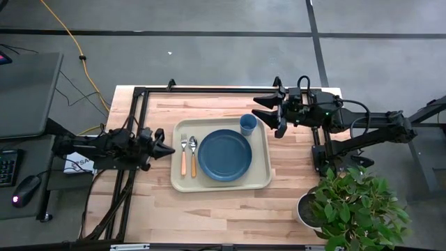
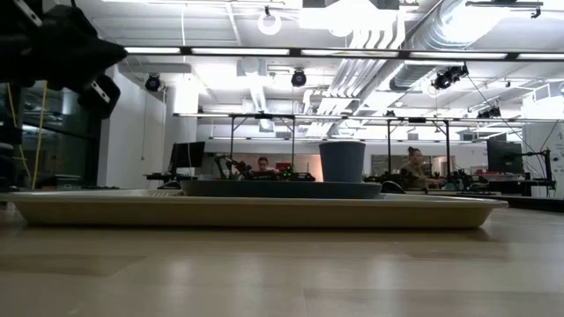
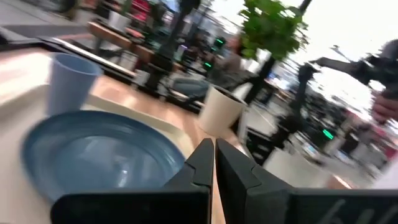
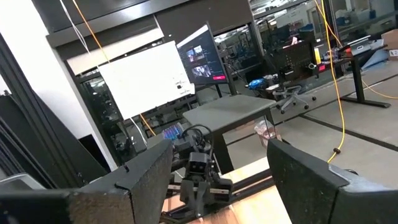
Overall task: Pick and place plate/cup/fork/spoon on tray
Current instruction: Return to Home Position
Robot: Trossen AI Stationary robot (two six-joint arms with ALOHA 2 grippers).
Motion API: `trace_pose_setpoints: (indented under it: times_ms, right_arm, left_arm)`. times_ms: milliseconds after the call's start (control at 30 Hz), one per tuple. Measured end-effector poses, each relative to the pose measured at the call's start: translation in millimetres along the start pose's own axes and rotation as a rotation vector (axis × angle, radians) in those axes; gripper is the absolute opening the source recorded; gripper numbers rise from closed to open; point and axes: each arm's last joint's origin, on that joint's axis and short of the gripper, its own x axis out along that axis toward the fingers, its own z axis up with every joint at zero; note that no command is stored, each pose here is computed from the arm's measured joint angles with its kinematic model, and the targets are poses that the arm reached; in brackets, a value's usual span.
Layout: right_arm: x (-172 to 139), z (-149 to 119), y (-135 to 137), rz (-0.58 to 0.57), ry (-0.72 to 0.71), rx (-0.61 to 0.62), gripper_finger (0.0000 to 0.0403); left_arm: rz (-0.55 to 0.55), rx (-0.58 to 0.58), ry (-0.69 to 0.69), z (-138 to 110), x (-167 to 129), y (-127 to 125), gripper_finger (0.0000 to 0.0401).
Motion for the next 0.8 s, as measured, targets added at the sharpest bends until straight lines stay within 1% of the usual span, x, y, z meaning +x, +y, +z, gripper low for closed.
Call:
trace_pose_setpoints:
  times_ms: [67, 200, 400, 533, 667, 800]
  right_arm:
    - [0, 0, 0, 0.001, 0.0, 0.0, 0.0254]
    - [0, 0, 0, 0.008, 0.002, 0.034, 0.0254]
    - [-1, 0, 0, 0.01, 0.002, 0.072, 0.0254]
    - [-4, 3, 2, 0.064, 0.013, 0.046, 0.0254]
    - [-15, 7, 2, 0.075, 0.031, 0.055, 0.0254]
    - [-33, 14, 2, 0.065, 0.053, 0.064, 0.0252]
  left_arm:
    - [0.053, -0.011, -0.024, 0, 0, 2, 0.0]
    - [0.108, 0.033, -0.047, 1, 0, 3, 0.0]
    - [0.093, 0.002, -0.029, 0, 0, 3, 0.0]
    - [0.094, 0.015, -0.028, 0, 0, 3, 0.0]
    - [0.093, 0.015, -0.028, 0, 0, 3, 0.0]
    - [0.092, 0.016, -0.028, 0, 0, 3, 0.0001]
